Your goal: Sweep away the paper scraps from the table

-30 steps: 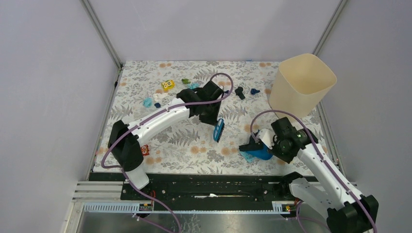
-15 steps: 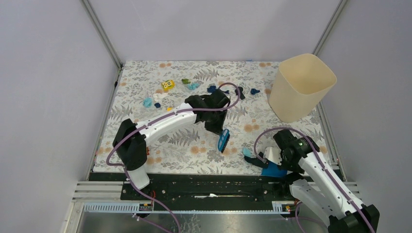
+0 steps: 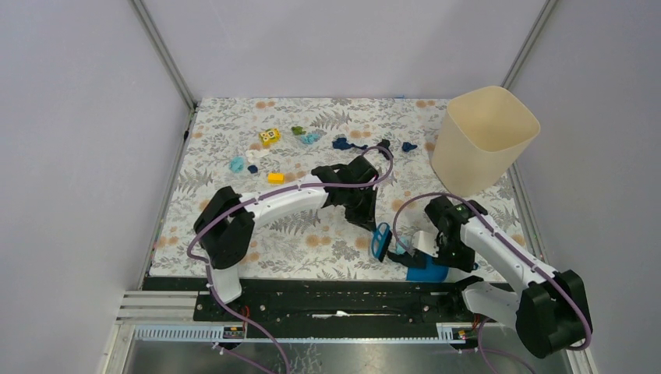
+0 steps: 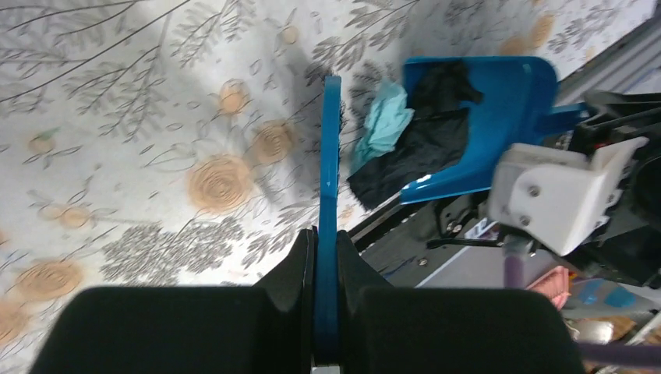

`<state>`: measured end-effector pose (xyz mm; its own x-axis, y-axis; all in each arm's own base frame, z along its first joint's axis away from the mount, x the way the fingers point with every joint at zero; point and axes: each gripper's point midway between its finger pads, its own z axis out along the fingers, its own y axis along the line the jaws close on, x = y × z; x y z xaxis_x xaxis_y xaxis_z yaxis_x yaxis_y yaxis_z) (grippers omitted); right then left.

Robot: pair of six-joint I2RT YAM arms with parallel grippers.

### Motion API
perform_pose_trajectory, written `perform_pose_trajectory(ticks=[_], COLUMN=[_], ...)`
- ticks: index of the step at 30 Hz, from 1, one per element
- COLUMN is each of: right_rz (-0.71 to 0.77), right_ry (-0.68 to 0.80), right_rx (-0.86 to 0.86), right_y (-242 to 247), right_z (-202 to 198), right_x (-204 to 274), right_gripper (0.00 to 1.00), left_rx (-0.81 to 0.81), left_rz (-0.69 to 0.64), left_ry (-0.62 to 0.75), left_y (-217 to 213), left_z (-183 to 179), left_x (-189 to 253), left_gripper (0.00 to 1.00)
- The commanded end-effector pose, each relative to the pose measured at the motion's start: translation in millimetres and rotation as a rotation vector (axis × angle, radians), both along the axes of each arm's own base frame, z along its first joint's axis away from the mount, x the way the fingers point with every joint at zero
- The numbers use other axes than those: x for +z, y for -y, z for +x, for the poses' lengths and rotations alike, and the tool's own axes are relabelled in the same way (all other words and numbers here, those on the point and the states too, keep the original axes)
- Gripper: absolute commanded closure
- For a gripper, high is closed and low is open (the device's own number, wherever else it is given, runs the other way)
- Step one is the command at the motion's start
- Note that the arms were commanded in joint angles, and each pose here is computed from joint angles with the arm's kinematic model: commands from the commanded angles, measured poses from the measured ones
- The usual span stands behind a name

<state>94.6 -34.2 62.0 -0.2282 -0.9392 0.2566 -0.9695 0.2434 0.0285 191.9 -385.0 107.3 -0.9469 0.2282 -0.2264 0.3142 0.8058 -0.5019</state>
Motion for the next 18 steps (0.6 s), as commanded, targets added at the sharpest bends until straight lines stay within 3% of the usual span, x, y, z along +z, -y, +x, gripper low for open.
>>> perform_pose_trajectory(ticks=[1, 11, 18], right_rz=[0.156, 0.32, 0.411], right_ry=[0.053, 0.093, 0.137], right_rx=[-0.061, -0.136, -0.172], right_y=[-34, -69, -89], right_z=[21, 37, 53], right_x=[0, -10, -16], right_gripper=[1.0, 1.0, 1.0], left_rx=[-0.007, -0.003, 0.05], left_rz=[-0.178, -0.187, -0.033], left_ry=[-0.019, 0.021, 0.175], left_y=[41, 46, 11], left_z=[5, 8, 28], left_x=[22, 40, 58], left_gripper=[1.0, 1.0, 1.0])
